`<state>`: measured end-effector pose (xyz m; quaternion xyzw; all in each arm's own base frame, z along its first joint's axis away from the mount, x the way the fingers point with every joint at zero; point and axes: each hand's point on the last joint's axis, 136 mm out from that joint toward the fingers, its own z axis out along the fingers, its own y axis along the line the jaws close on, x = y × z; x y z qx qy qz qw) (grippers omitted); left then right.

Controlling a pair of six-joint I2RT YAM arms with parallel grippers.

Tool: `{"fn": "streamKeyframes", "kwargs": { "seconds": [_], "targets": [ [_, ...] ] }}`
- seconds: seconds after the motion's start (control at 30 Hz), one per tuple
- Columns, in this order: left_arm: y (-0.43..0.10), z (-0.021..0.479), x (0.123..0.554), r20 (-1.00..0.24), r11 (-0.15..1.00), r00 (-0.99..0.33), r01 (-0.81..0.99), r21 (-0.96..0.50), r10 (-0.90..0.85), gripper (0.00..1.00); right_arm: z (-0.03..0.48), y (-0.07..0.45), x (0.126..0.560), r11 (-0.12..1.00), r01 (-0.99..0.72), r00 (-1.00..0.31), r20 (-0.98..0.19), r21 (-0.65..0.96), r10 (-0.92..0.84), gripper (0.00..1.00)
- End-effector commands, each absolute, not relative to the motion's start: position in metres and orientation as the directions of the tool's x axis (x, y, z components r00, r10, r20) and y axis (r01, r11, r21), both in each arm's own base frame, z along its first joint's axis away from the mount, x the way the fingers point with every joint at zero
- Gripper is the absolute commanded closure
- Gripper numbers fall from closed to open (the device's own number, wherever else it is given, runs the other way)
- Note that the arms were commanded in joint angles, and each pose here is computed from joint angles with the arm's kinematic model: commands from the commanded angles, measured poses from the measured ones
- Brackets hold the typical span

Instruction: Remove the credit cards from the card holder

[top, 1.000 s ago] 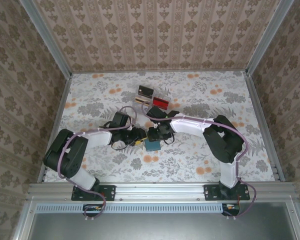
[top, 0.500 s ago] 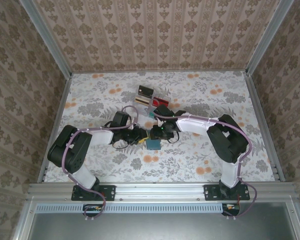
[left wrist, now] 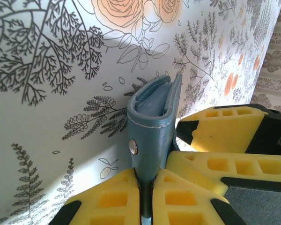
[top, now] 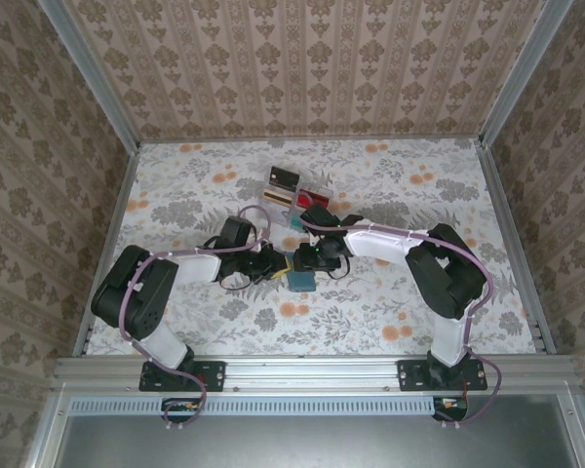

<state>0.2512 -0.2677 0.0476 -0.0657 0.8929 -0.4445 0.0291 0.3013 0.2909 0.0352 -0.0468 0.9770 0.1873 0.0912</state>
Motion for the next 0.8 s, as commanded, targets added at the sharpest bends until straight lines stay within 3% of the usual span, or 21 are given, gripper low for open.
{"fn": "streamKeyframes", "kwargs": {
  "seconds": [0.0,0.37,0.77],
  "targets": [
    [-0.268,0.06,0.25,-0.02,0.595,-0.992,-0.058,-0.801,-0.124,1.0,0.025,0.251,0.296,0.981,-0.084,-0.983,-0.178,0.174,-0.052,0.53],
    [-0.259,0.053,0.249,-0.013,0.622,-0.989,-0.082,-0.778,-0.146,1.0,0.033,0.226,0.298,0.996,-0.04,-0.971,-0.237,0.085,-0.019,0.63],
    [-0.259,0.053,0.25,-0.007,0.635,-0.991,-0.082,-0.768,-0.136,1.0,0.037,0.269,0.298,0.949,-0.086,-0.98,-0.196,0.304,-0.026,0.64]
  ]
}}
